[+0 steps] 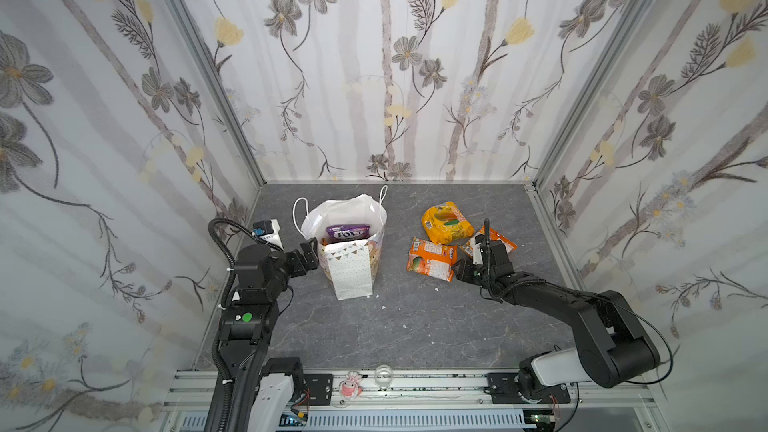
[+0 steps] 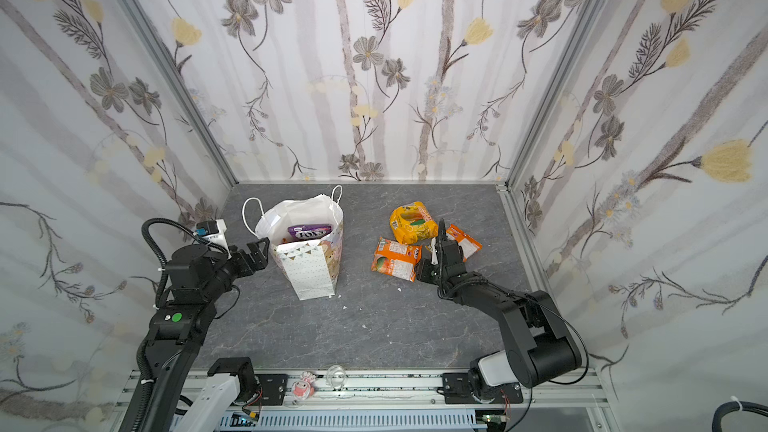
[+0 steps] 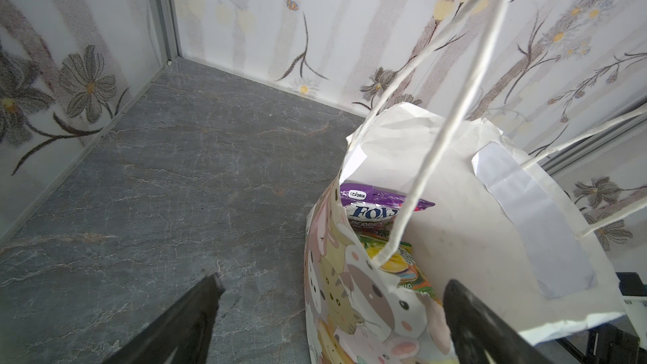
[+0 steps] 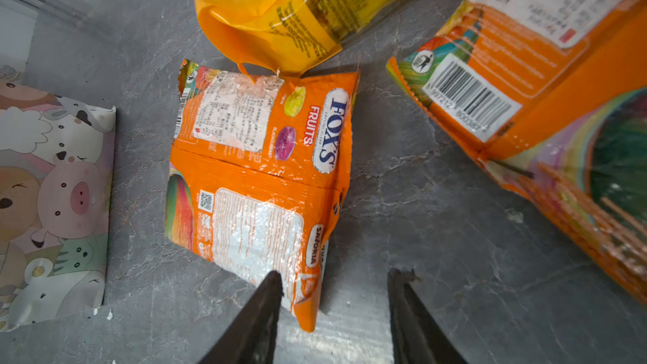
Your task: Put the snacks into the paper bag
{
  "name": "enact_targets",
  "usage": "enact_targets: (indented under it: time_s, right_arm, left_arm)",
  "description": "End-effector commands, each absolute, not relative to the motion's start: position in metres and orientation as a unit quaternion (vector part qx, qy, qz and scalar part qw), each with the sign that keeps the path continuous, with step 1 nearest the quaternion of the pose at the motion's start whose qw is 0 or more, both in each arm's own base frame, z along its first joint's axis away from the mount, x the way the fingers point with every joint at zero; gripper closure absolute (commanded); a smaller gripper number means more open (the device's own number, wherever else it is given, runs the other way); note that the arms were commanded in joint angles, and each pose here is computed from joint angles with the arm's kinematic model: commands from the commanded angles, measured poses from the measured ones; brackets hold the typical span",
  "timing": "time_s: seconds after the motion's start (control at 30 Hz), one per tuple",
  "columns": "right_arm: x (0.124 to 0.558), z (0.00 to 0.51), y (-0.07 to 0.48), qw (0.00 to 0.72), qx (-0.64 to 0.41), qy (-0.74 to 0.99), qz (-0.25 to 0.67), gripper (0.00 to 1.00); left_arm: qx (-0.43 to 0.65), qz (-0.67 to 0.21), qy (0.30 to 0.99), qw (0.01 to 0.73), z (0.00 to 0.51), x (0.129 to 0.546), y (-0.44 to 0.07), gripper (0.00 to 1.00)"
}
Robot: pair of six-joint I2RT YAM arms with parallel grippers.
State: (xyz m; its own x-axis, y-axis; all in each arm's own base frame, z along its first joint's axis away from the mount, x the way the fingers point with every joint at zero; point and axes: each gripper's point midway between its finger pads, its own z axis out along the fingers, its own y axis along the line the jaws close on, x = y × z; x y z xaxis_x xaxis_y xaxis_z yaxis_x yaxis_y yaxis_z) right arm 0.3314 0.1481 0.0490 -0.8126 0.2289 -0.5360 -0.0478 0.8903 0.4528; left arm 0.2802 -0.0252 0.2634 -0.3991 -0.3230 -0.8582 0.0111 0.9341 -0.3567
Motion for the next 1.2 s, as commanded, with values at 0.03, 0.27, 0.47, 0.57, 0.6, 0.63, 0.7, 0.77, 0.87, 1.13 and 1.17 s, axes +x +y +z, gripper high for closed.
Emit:
enact_targets:
  time_s: [0.03,0.27,0.47,0.57,0.6,0.63,0.7,0.77,0.87,1.13,1.17]
  right_arm:
    - [0.342,0.05,0.157,0.311,0.032,0.917,0.246,0.54]
    - [0.344,0.043,0.156,0.308,0.038,0.917,0.249,0.58]
    - [0.347,0.038,0.157,0.305,0.04,0.918,0.251,0.62]
    - [0.347,0.036,0.158,0.301,0.04,0.918,0.255,0.67]
    - [0.346,0.036,0.159,0.301,0.04,0.917,0.258,0.69]
    - [0.346,0.035,0.16,0.299,0.039,0.918,0.259,0.71]
    - [0.346,0.035,0.16,0.301,0.04,0.916,0.261,0.72]
    - [0.347,0.036,0.16,0.302,0.042,0.915,0.263,0.74]
    - [0.345,0.021,0.161,0.284,0.043,0.922,0.26,0.85]
    - [0.341,0.022,0.159,0.287,0.046,0.92,0.261,1.0]
    - [0.341,0.025,0.159,0.291,0.046,0.919,0.262,1.0]
  left_arm:
    - [-0.091,-0.156,0.816,0.548,0.269,0.282,-0.026,0.0]
    - [-0.09,-0.158,0.818,0.546,0.268,0.283,-0.026,0.0]
    - [-0.089,-0.159,0.819,0.544,0.266,0.283,-0.027,0.0]
    - [-0.09,-0.159,0.821,0.542,0.265,0.284,-0.027,0.0]
    - [-0.09,-0.159,0.82,0.543,0.266,0.283,-0.027,0.0]
    - [-0.088,-0.159,0.82,0.543,0.266,0.284,-0.027,0.0]
    - [-0.089,-0.16,0.819,0.543,0.266,0.283,-0.027,0.0]
    - [-0.088,-0.16,0.82,0.543,0.266,0.283,-0.028,0.0]
    - [-0.087,-0.161,0.819,0.543,0.267,0.283,-0.028,0.0]
    - [-0.087,-0.162,0.82,0.542,0.266,0.283,-0.029,0.0]
    - [-0.086,-0.162,0.819,0.543,0.267,0.283,-0.029,0.0]
